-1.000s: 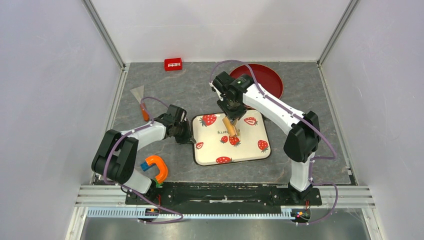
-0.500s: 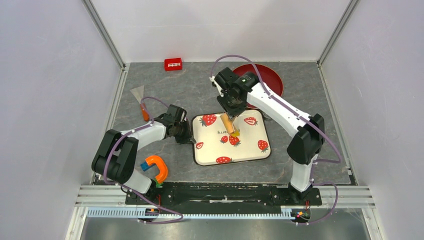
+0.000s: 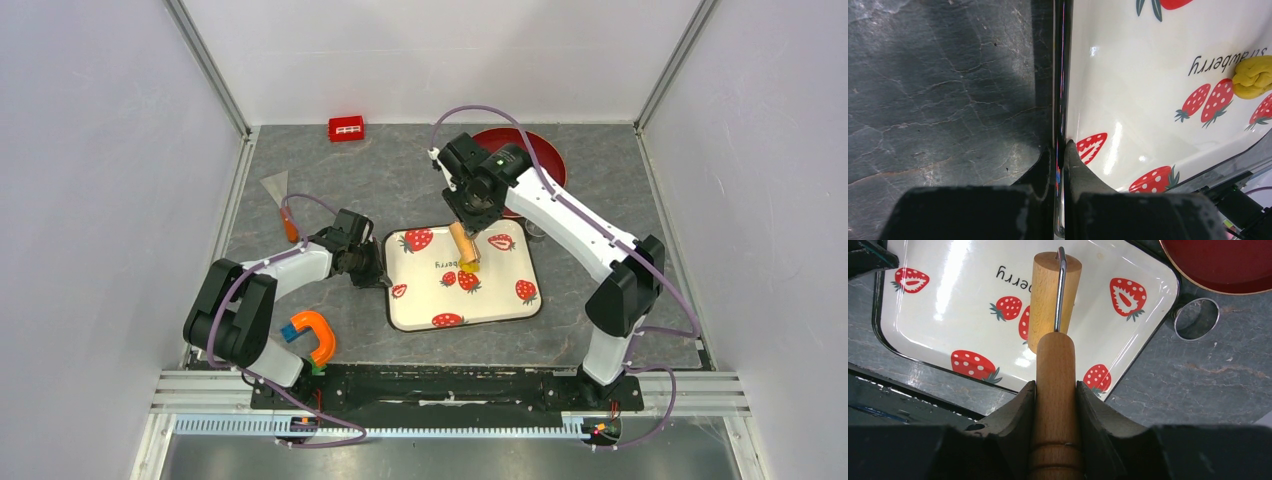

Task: Roll out the dumpling wrappers from the dough

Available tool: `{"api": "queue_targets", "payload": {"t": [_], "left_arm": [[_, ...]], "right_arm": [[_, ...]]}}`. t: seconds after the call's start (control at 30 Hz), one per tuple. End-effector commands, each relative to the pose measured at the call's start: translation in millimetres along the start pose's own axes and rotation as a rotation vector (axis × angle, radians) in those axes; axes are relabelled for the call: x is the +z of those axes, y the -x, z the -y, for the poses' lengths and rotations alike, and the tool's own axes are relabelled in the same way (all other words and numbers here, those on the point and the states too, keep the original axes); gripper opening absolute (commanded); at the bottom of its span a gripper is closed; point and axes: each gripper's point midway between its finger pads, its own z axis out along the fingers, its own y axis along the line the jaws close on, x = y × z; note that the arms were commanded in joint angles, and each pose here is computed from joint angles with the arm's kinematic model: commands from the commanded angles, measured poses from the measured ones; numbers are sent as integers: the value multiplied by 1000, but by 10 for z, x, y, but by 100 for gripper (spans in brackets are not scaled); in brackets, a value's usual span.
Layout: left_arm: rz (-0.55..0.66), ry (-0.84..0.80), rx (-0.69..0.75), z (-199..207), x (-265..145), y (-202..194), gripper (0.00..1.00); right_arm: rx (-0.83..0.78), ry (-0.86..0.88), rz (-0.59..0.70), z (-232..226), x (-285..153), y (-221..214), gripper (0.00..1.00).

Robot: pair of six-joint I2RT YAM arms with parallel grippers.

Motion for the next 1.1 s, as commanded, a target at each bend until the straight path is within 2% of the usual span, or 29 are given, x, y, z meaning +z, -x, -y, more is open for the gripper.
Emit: {"api": "queue_targets", "payload": {"t": [0.0,1.07], "left_arm": [[-75,144,-6,-333,127,-282,2],[-80,152,-4,-336,157,-273,2]], "right_arm": [[-7,-34,33,53,55,114,0],[-67,-123,-89,145,467,-209,0]]}}
